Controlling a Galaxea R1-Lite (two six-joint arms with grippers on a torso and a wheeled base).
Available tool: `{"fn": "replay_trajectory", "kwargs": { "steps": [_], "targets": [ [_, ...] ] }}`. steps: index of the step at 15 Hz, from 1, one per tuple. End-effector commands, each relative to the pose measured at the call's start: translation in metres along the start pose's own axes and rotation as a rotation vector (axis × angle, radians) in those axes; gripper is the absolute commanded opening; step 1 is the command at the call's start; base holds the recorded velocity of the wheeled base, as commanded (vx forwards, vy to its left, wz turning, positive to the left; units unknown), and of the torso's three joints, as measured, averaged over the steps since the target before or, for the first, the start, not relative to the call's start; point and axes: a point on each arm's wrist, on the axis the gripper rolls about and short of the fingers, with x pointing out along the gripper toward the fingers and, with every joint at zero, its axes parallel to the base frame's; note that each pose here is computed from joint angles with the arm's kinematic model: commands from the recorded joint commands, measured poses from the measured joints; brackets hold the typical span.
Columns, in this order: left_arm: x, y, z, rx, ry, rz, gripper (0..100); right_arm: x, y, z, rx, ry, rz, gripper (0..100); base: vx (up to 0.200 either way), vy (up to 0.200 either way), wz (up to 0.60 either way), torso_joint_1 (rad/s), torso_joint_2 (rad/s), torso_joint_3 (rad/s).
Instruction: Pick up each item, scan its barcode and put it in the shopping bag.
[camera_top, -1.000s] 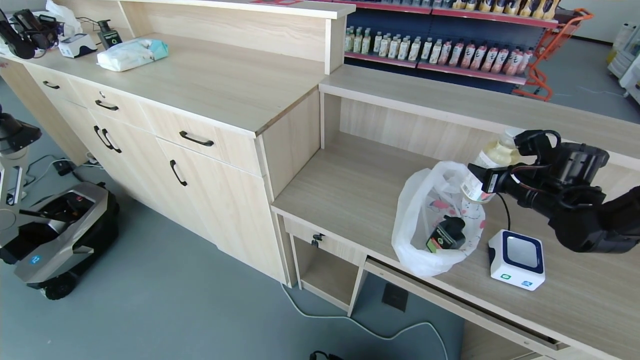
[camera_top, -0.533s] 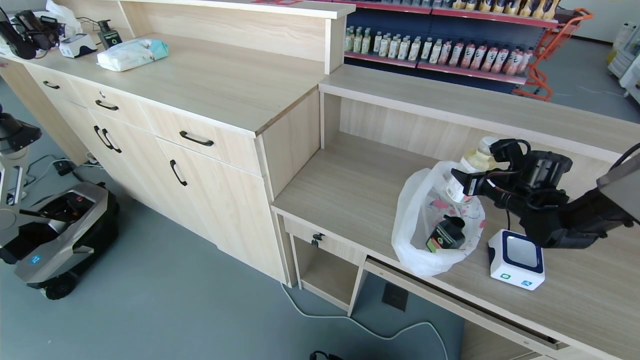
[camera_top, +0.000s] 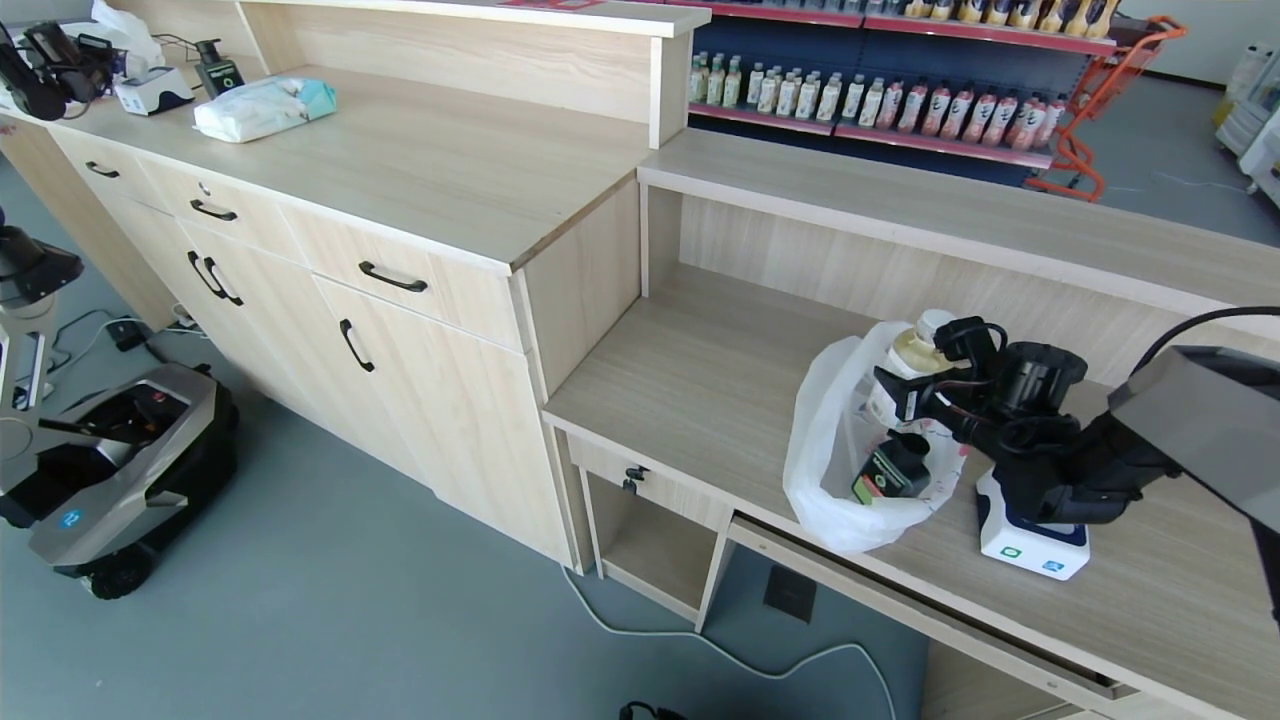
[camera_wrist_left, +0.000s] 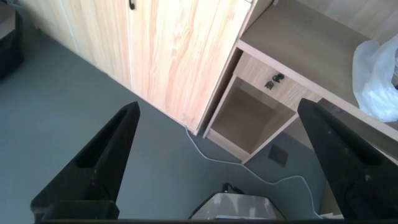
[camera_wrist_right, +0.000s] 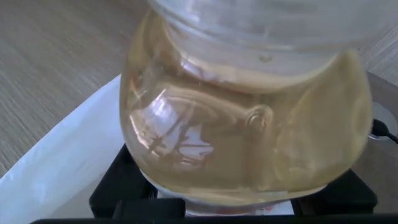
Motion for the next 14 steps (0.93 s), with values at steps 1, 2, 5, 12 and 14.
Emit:
{"fn": "replay_trajectory", "kwargs": {
  "steps": [1,2,5,12,14],
  "targets": [
    [0.0,0.0,0.0,-0.001,0.0,0.0,100,0.005,0.006,-0.019,0.009,0.025,0.014,0,0.0,0.0,0.0,0.0,0.0,0.0],
    [0.0,0.0,0.0,-0.001,0.0,0.0,100,0.006,0.007,-0.025,0.012,0.031,0.015,0,0.0,0.0,0.0,0.0,0.0,0.0],
    [0.0,0.0,0.0,-0.001,-0.001,0.0,100,0.007,0.009,-0.036,0.017,0.048,0.018,0,0.0,0.0,0.0,0.0,0.0,0.0],
    [0.0,0.0,0.0,-0.001,0.0,0.0,100,0.011,0.007,-0.047,0.023,0.047,0.011,0,0.0,0.0,0.0,0.0,0.0,0.0],
    [0.0,0.0,0.0,-0.001,0.0,0.0,100,0.013,0.004,-0.042,0.044,0.025,0.006,0,0.0,0.0,0.0,0.0,0.0,0.0]
  ]
}}
